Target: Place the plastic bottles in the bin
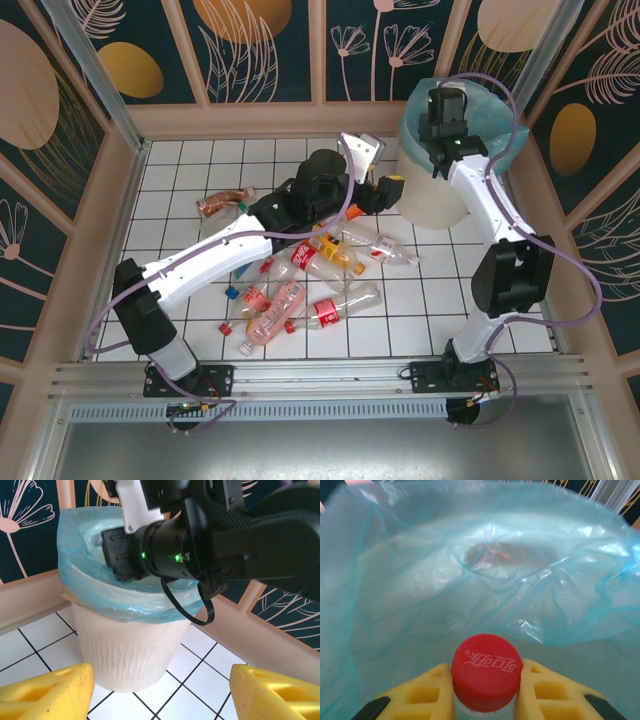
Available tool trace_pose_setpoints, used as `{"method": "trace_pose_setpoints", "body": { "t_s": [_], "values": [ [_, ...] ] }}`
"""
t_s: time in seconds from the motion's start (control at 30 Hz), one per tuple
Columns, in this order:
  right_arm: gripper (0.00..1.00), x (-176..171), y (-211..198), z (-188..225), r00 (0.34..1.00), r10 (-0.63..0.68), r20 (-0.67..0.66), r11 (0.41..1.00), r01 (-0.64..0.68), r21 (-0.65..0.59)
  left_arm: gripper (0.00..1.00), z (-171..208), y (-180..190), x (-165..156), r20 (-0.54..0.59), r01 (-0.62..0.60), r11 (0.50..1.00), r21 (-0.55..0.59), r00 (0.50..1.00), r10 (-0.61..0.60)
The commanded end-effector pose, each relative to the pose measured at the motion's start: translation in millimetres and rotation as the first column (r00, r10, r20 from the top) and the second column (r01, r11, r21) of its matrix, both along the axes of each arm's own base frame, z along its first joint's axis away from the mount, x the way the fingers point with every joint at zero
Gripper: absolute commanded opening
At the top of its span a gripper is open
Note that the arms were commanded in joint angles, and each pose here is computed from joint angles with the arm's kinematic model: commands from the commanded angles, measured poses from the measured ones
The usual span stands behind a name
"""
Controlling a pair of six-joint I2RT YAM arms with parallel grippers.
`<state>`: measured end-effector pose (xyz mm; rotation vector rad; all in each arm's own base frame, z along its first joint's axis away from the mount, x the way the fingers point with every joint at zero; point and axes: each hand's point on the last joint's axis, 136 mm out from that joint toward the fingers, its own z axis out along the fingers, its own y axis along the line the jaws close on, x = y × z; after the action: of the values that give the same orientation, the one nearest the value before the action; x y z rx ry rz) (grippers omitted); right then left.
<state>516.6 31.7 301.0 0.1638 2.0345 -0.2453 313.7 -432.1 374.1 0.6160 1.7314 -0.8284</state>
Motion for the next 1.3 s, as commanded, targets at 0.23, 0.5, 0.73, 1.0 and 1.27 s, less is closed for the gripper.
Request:
{"method": "trace_pose_setpoints", "body": {
  "t_s": [0.23,0.5,0.73,1.0,1.27],
  "values": [
    [0.46,0.2,7.3,30.8,0.992,0.062,0.107,0.991,-0.075,0.114,0.73,18.0,11.6,-5.9,0.015,-0.011,0.999,-0.054,1.0,0.012],
    [0.55,-30.0,11.8,119.0,0.959,0.07,0.273,0.969,-0.13,0.21,0.73,22.8,20.3,-7.6,0.028,-0.031,0.997,-0.064,0.999,0.033],
    [0.55,-64.5,27.6,158.1,0.939,0.102,0.327,0.945,-0.194,0.264,0.73,24.0,35.1,-11.5,0.045,-0.059,0.997,-0.052,0.997,0.061],
    [0.54,-129.8,91.9,170.9,0.896,0.224,0.382,0.876,-0.357,0.324,0.73,13.7,60.7,-26.0,0.037,-0.076,0.997,-0.016,0.996,0.076],
    [0.54,-190.3,141.7,74.0,0.913,0.308,0.269,0.749,-0.407,0.524,0.73,-38.7,87.7,-49.0,0.012,-0.053,0.997,0.061,0.999,0.052]
  ]
}}
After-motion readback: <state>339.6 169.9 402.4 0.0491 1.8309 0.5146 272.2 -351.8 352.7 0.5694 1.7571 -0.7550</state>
